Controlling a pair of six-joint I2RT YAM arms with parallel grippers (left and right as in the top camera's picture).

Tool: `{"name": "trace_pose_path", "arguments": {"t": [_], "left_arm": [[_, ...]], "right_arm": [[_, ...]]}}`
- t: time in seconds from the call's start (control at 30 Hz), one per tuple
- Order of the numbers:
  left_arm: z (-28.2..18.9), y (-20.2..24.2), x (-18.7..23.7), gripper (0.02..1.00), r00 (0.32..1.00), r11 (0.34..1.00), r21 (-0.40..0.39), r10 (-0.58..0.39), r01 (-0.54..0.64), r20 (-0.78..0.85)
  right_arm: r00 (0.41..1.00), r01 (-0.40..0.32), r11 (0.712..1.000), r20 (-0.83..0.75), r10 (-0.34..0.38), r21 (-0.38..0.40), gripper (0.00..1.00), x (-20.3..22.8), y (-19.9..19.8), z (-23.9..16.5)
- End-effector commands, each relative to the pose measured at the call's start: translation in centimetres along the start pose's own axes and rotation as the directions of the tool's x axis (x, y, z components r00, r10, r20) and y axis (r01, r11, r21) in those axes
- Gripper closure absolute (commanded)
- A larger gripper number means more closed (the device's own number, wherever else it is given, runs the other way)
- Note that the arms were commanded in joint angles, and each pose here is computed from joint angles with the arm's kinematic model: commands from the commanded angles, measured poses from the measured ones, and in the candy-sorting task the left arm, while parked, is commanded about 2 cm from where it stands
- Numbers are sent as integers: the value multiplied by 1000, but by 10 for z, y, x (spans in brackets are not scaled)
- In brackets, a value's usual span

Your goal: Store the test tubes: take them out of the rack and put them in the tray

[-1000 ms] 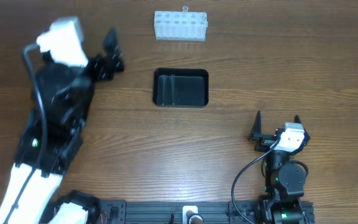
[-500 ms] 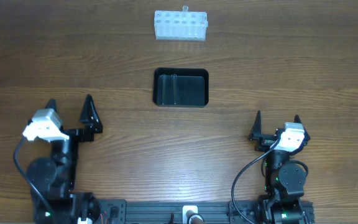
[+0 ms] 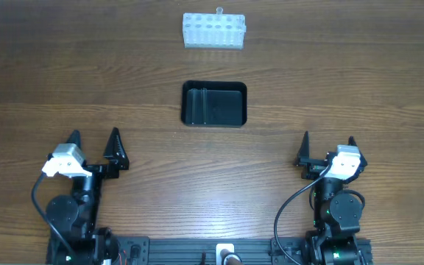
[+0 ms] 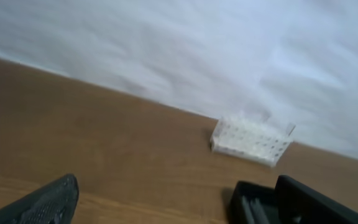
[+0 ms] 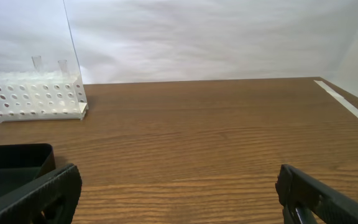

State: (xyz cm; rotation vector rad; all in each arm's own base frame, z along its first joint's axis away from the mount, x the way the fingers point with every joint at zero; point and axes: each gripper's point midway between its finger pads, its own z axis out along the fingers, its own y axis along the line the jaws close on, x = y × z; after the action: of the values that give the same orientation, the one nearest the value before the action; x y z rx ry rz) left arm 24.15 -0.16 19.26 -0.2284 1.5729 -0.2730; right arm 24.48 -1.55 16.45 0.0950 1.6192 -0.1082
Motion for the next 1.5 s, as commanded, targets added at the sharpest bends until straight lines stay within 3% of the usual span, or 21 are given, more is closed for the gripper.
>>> {"name": "trace_pose_path", "arguments": {"t": [0.03,0.17,1.5], "left_arm": [[-1,4,24,18,996,1000,-10,-20,19,-92],[-4,10,44,18,985,999,-39,-26,20,-173],[-4,10,44,20,985,999,-34,-19,13,-172]], "right_arm": [[1000,5,1000,-1,-5,-11,7,2,2,0],[1000,5,1000,-1,-5,-11,9,2,2,0],[1000,5,1000,-1,-5,-10,7,2,2,0]]}}
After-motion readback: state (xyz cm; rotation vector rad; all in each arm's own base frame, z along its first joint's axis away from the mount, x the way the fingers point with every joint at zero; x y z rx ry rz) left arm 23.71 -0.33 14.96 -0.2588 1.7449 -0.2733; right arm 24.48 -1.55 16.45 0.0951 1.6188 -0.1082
